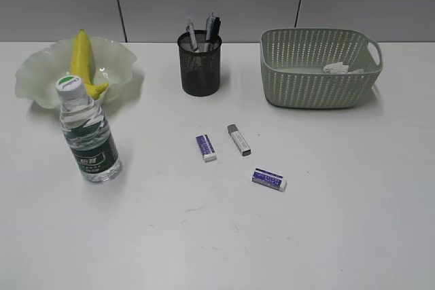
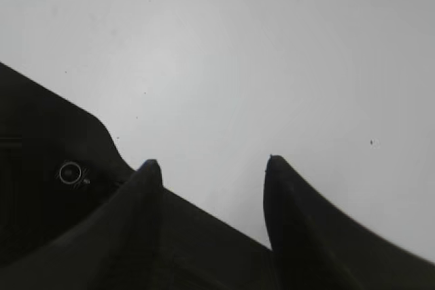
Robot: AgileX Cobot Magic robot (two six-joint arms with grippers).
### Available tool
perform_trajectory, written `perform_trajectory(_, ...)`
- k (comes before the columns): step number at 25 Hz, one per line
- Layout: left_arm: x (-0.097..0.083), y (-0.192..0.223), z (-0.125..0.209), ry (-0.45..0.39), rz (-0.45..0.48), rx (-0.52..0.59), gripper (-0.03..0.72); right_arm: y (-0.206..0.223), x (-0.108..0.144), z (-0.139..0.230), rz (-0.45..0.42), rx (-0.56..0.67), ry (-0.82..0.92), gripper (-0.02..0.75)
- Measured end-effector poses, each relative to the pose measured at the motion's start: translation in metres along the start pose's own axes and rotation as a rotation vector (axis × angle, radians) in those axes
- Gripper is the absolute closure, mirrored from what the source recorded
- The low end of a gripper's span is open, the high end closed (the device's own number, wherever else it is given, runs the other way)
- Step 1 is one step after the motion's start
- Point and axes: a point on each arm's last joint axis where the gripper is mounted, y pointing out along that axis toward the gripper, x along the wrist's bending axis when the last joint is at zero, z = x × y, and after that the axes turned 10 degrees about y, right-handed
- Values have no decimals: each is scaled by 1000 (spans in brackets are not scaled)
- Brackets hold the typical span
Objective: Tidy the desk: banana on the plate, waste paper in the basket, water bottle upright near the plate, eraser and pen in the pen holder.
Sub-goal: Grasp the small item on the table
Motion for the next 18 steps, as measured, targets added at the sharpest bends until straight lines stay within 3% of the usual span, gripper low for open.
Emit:
perform_trajectory(9,2,35,-22,-14,64,178,398,-35,-7,44,-83,-280,5,345)
perform_trajectory(14,2,76,-64,-119,138,116,398,-45,-9,55,-107,-366,14,345)
perform_trajectory(18,4,129,-95,-224,180,147,398,-45,-9,56,-109,-372,14,345)
